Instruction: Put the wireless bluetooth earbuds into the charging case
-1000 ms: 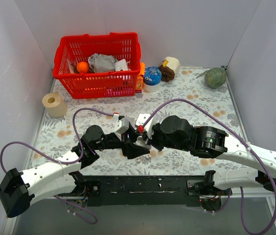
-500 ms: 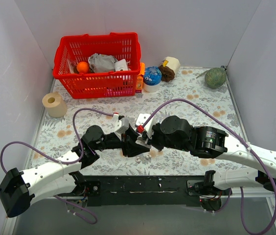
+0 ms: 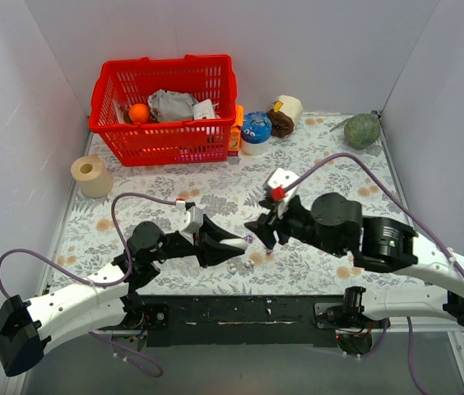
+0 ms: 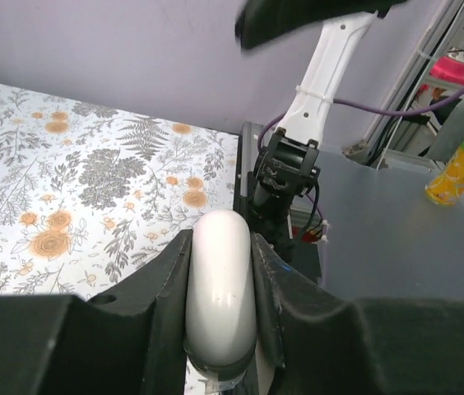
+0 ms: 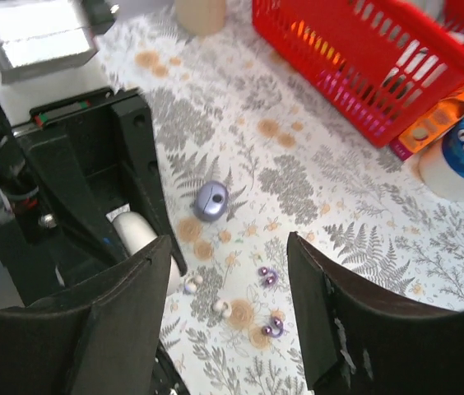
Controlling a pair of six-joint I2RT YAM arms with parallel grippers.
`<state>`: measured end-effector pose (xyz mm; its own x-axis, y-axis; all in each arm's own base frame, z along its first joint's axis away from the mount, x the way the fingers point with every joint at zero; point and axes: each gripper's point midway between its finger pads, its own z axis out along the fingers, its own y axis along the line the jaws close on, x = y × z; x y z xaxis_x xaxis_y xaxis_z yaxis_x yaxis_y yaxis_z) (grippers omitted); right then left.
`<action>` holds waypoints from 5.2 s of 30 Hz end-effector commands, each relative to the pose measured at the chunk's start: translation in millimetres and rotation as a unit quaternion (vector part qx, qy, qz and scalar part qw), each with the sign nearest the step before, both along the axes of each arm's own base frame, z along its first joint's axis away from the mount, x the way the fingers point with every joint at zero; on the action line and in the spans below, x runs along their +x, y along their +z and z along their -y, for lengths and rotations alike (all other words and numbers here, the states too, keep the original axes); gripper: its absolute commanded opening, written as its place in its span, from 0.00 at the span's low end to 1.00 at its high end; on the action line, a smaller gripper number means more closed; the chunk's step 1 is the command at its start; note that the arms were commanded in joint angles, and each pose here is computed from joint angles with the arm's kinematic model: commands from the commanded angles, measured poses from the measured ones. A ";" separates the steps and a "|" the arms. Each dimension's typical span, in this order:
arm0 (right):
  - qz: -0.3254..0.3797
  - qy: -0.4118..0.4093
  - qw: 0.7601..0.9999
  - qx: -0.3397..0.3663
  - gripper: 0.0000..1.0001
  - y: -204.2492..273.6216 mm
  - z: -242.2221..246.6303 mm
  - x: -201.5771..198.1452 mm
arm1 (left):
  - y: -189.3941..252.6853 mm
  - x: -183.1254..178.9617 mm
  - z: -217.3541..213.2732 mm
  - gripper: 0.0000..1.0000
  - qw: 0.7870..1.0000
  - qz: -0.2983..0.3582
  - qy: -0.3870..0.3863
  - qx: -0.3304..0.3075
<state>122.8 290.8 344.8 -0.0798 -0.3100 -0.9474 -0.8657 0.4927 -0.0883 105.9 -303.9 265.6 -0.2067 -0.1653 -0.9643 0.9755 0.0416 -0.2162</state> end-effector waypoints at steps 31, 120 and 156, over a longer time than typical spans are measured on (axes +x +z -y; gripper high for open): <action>-0.121 -0.224 0.959 0.124 0.60 -59.4 60.5 28.7 | -107.2 58.1 28.5 0.00 0.957 -0.235 0.094 0.142; -0.205 -0.263 0.931 0.147 0.64 -121.3 97.4 10.5 | -209.4 100.6 -4.4 0.98 0.658 -0.393 0.533 0.358; -0.201 -0.263 0.932 0.144 0.64 -126.9 100.8 10.2 | -246.0 100.9 -9.4 0.90 0.652 -0.369 0.509 0.425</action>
<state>130.6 192.5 218.3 -0.5242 0.1096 -0.8445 -0.4455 0.8099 0.3817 207.7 -303.5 27.7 -0.8601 -0.0486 -0.5079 0.0177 0.9920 -0.1250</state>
